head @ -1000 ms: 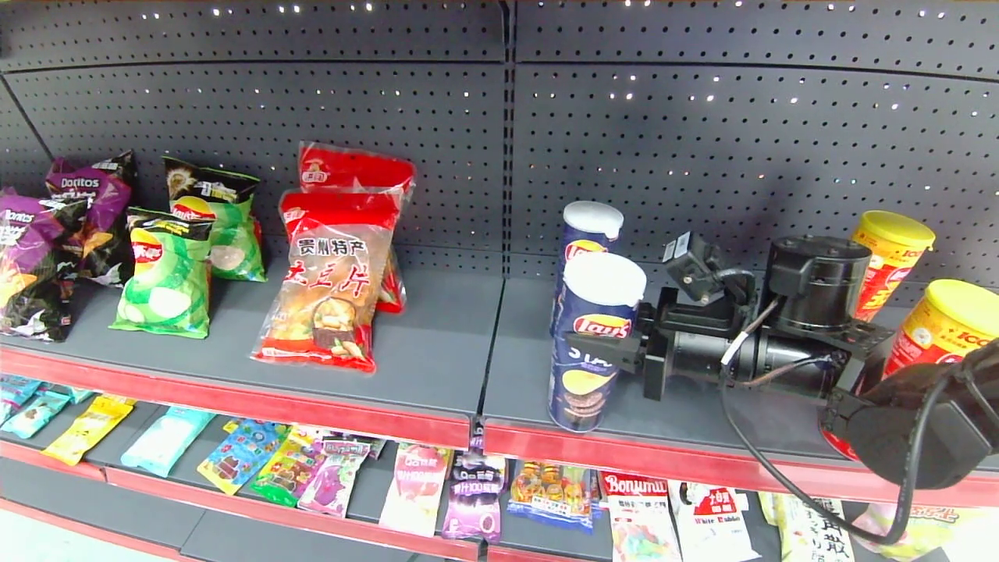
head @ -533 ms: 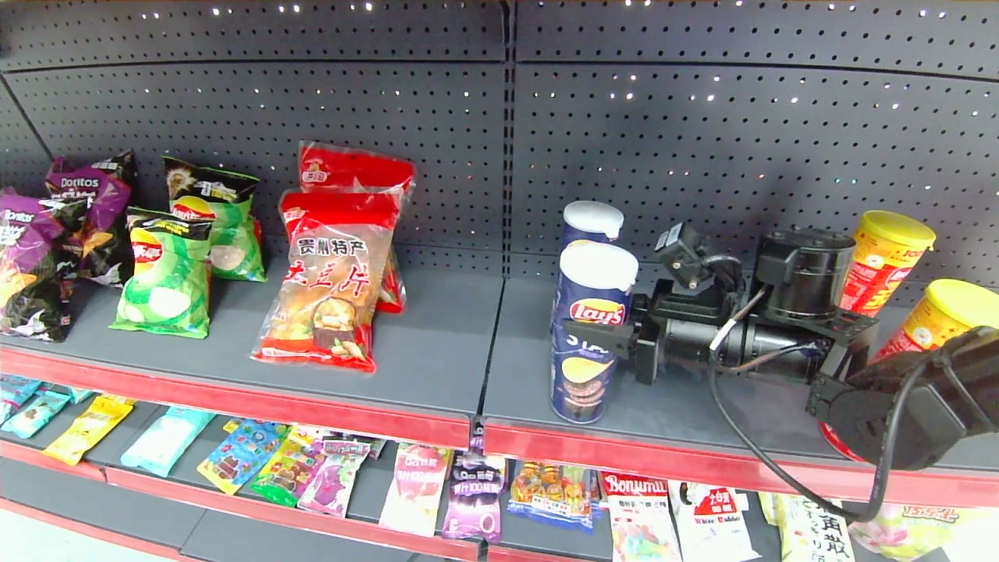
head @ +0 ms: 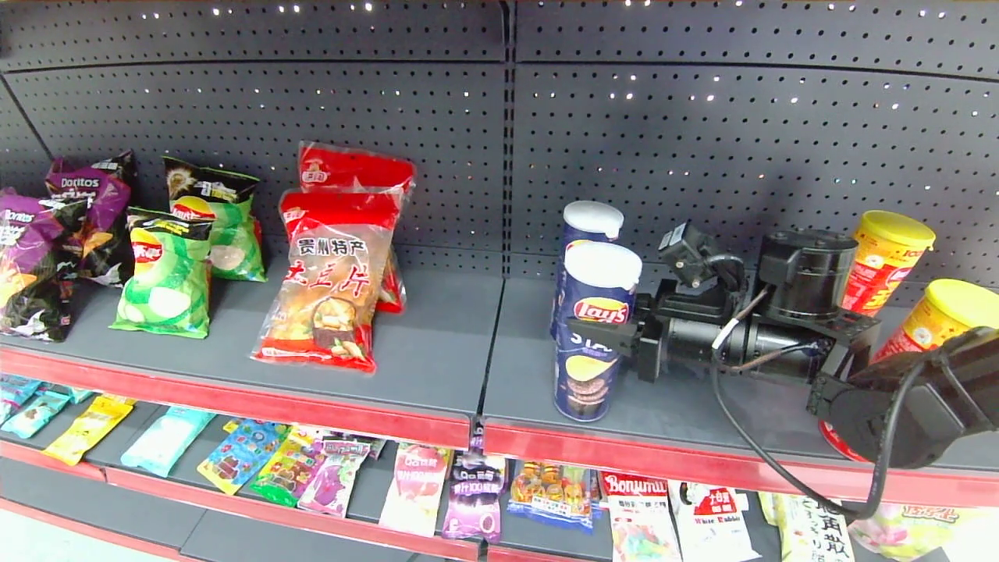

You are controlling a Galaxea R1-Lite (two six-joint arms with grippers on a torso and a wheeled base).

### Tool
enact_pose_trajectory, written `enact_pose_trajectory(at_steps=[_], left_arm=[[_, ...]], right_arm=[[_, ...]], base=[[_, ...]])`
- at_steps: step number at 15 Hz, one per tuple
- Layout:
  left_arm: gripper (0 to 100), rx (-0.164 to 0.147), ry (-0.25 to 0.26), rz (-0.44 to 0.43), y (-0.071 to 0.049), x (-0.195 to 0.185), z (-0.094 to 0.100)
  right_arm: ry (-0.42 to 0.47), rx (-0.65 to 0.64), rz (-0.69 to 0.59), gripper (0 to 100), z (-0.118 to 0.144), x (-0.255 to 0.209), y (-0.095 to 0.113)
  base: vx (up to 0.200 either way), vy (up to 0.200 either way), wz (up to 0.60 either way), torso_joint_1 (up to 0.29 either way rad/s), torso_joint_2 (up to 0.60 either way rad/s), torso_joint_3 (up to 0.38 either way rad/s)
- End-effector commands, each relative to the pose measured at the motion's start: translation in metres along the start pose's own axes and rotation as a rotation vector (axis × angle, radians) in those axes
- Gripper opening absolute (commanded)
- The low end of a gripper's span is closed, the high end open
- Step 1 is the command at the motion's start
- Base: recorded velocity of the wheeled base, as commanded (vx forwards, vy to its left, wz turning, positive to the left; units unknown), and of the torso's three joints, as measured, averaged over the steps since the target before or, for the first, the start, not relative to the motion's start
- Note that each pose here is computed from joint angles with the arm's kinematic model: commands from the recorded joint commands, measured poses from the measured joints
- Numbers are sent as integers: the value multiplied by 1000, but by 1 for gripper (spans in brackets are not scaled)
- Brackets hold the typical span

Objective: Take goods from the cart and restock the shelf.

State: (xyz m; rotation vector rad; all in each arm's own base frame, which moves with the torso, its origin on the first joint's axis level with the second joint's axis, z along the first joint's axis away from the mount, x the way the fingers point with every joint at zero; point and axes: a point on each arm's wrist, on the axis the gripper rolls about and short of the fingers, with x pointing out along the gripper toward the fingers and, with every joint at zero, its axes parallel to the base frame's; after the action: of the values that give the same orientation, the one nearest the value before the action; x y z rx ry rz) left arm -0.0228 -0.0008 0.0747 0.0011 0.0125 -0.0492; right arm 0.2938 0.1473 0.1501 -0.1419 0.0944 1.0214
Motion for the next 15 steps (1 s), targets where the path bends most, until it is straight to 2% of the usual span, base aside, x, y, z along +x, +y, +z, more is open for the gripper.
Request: enact_pose_trajectory(at_steps=[1,14,15], left_arm=[[100,0,0,0,0,0,0],[100,0,0,0,0,0,0],[100,0,0,0,0,0,0]], right_arm=[[7,3,-1,0,-3,1,-1],[36,19,7,0,-14,0,2],[36,19,7,100,-15,1,2]], base=[[0,0,0,0,0,0],[0,0,0,0,0,0],[0,0,0,0,0,0]])
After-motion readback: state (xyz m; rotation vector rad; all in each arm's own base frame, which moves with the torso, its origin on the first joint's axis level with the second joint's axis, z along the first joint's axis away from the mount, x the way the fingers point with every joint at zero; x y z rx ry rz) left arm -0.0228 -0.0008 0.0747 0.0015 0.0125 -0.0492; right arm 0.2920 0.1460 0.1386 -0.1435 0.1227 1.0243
